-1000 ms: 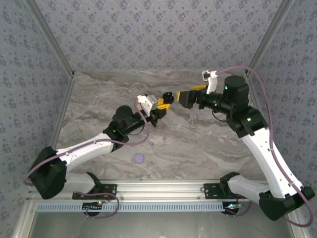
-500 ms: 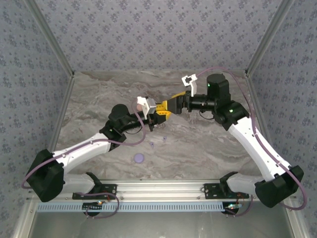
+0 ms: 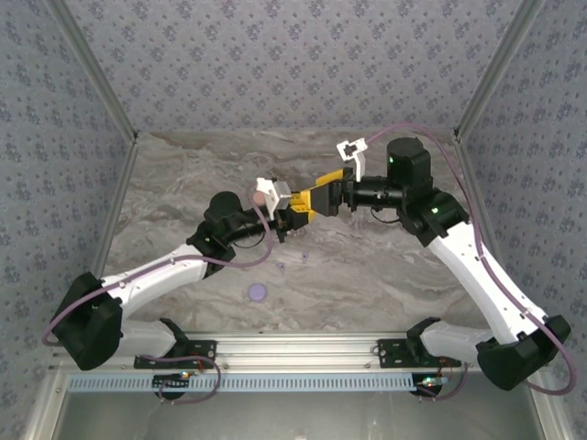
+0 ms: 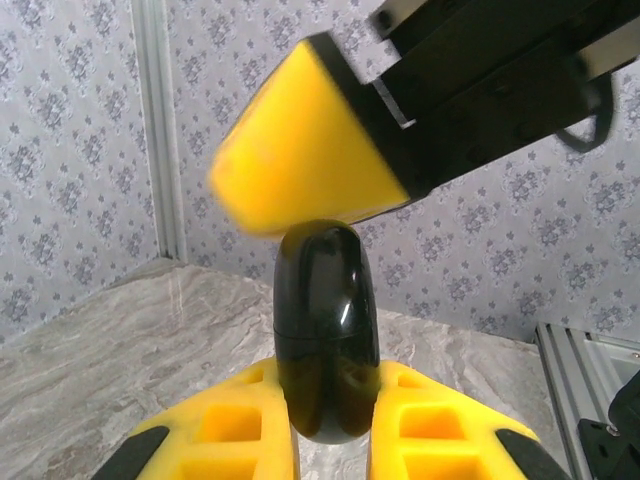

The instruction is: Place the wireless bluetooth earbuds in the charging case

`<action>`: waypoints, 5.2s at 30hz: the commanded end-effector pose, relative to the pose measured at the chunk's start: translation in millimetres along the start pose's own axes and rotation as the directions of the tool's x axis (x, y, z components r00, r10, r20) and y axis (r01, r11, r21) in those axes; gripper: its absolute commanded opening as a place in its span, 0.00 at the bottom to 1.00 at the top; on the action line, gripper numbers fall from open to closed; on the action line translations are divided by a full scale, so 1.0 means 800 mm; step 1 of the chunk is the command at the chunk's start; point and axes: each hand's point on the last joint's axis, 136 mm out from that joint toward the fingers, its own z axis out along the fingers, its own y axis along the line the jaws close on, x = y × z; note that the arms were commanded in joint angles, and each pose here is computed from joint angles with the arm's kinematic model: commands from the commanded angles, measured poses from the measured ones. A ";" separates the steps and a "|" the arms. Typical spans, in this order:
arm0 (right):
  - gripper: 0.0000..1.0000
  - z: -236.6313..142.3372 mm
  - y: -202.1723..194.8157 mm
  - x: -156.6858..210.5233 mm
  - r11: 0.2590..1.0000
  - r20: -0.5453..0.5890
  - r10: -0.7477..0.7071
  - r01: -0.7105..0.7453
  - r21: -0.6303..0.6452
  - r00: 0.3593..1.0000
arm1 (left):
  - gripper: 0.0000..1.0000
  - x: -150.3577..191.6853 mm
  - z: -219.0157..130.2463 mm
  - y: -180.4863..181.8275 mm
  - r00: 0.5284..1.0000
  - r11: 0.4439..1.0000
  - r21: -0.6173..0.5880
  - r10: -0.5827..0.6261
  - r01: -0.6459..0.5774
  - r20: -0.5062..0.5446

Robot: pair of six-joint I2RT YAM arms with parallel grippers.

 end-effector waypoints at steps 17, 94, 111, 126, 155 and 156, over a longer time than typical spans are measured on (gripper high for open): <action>1.00 -0.094 -0.057 -0.009 0.888 0.200 -0.154 0.047 0.457 0.968 | 0.00 0.089 -0.068 0.112 0.919 0.891 -0.346 -0.363 0.295 -0.152; 0.77 0.216 -0.103 0.390 0.765 -0.891 0.130 0.528 0.369 0.435 | 0.99 0.124 -0.403 0.204 0.836 0.094 -0.946 -0.501 0.310 0.224; 0.72 0.238 -0.126 0.418 0.778 -0.911 0.173 0.514 0.360 0.375 | 0.99 0.126 -0.407 0.202 0.833 0.080 -0.947 -0.504 0.310 0.229; 0.49 0.232 -0.130 0.408 0.779 -0.897 0.162 0.505 0.371 0.411 | 0.99 0.129 -0.400 0.201 0.828 0.107 -0.941 -0.515 0.320 0.223; 0.48 0.096 -0.100 0.112 0.445 -0.417 -0.713 0.823 0.352 0.564 | 0.92 0.031 -0.151 0.063 0.711 0.724 -0.267 -0.684 0.636 -0.161; 0.49 0.094 -0.098 0.111 0.434 -0.413 -0.725 0.831 0.348 0.551 | 0.92 0.030 -0.143 0.058 0.714 0.732 -0.254 -0.678 0.633 -0.175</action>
